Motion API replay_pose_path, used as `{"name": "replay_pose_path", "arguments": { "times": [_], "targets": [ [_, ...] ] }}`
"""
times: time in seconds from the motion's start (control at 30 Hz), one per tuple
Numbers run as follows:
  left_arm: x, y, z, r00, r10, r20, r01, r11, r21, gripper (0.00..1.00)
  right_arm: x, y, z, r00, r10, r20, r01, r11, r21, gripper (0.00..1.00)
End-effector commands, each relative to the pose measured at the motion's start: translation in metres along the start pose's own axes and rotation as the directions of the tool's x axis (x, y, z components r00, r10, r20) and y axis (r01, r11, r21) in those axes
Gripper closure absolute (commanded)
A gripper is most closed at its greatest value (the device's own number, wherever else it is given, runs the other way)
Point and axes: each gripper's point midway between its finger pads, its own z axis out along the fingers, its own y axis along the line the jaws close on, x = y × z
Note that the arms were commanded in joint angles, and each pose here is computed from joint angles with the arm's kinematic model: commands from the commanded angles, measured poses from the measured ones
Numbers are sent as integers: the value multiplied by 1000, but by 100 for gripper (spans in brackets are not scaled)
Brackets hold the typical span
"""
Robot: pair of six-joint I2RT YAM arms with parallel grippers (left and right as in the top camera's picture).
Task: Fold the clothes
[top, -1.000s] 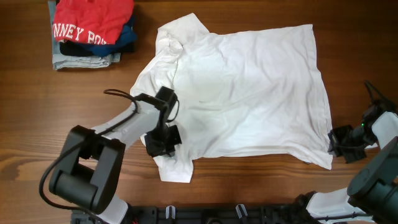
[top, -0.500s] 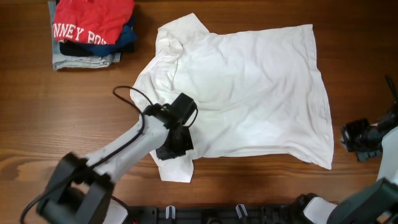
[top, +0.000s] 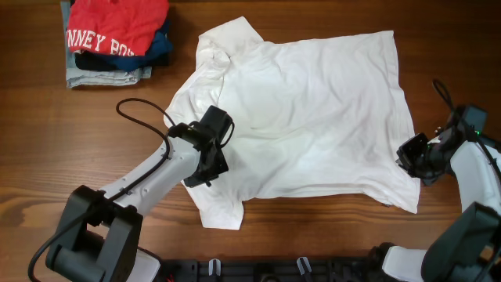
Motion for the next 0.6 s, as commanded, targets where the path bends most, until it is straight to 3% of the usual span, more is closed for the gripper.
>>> {"name": "replay_pose_path", "arguments": {
  "times": [0.0, 0.27, 0.57],
  "targets": [
    [-1, 10, 7, 1000, -16, 11, 17, 999, -43, 96, 2, -10, 19, 999, 38, -38, -36, 998, 53, 91],
    [16, 24, 27, 999, -43, -23, 41, 997, -62, 96, 1, -20, 45, 994, 73, -78, -64, 992, 105, 90],
    [46, 26, 45, 990, -46, -133, 46, 999, -7, 96, -10, -59, 48, 978, 209, -4, -200, 944, 264, 96]
  ]
}}
